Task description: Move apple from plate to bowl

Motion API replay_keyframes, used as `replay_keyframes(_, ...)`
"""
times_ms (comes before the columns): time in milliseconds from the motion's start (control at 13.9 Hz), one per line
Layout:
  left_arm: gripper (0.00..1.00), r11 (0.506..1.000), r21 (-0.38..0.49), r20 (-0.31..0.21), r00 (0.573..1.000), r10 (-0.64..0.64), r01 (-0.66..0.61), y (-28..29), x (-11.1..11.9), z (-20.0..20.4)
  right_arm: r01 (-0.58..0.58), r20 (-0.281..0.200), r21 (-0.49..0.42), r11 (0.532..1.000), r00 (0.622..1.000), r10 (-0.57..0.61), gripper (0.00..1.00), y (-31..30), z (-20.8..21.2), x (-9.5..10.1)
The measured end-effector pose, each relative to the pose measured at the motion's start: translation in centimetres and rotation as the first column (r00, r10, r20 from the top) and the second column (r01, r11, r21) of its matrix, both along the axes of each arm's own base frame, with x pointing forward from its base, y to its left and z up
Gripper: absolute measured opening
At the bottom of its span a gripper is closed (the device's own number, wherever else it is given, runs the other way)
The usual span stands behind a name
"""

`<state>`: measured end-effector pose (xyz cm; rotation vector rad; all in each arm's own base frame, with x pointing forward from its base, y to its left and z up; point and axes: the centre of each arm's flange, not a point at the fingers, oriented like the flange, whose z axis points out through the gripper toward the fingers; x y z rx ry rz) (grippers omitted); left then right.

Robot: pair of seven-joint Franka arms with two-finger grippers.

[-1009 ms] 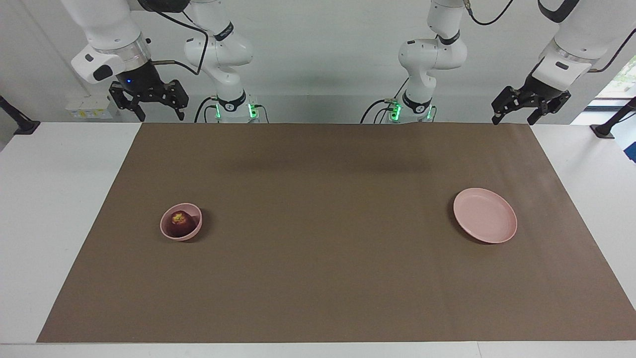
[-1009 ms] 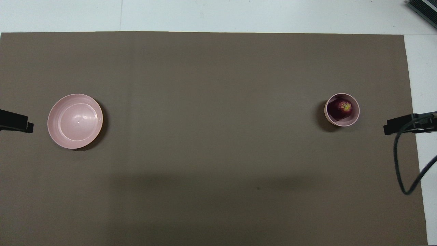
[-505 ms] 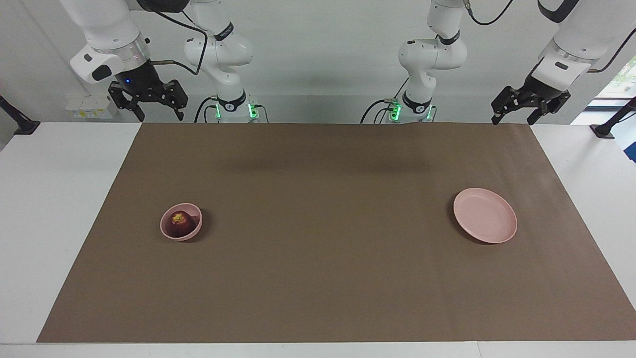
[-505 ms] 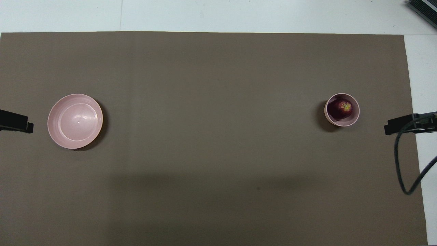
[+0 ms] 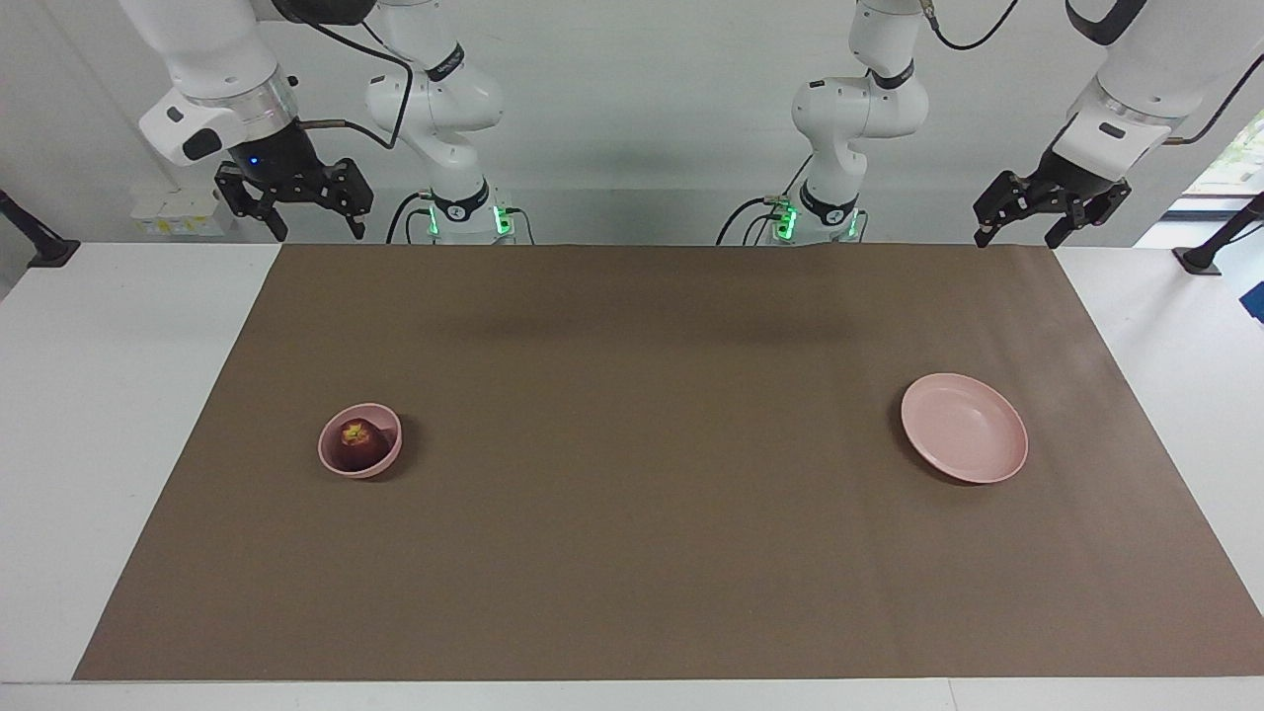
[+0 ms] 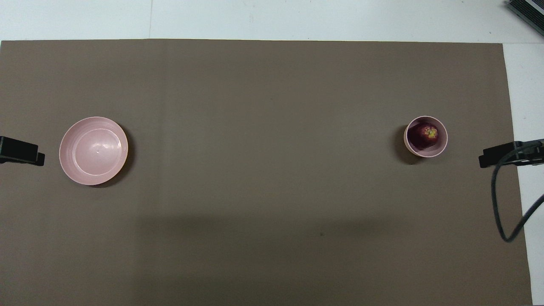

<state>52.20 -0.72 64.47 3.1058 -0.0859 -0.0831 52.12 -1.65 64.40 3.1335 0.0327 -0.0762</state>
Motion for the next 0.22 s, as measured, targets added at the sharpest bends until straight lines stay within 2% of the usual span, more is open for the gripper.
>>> replay_keyframes(216, 1.0, 1.0, 0.0, -0.001, 1.0, -0.004, 0.004, -0.24, -0.02, -0.01, 0.024, -0.003, 0.001, 1.0, 1.0, -0.024, 1.0, -1.29, -0.05, -0.08)
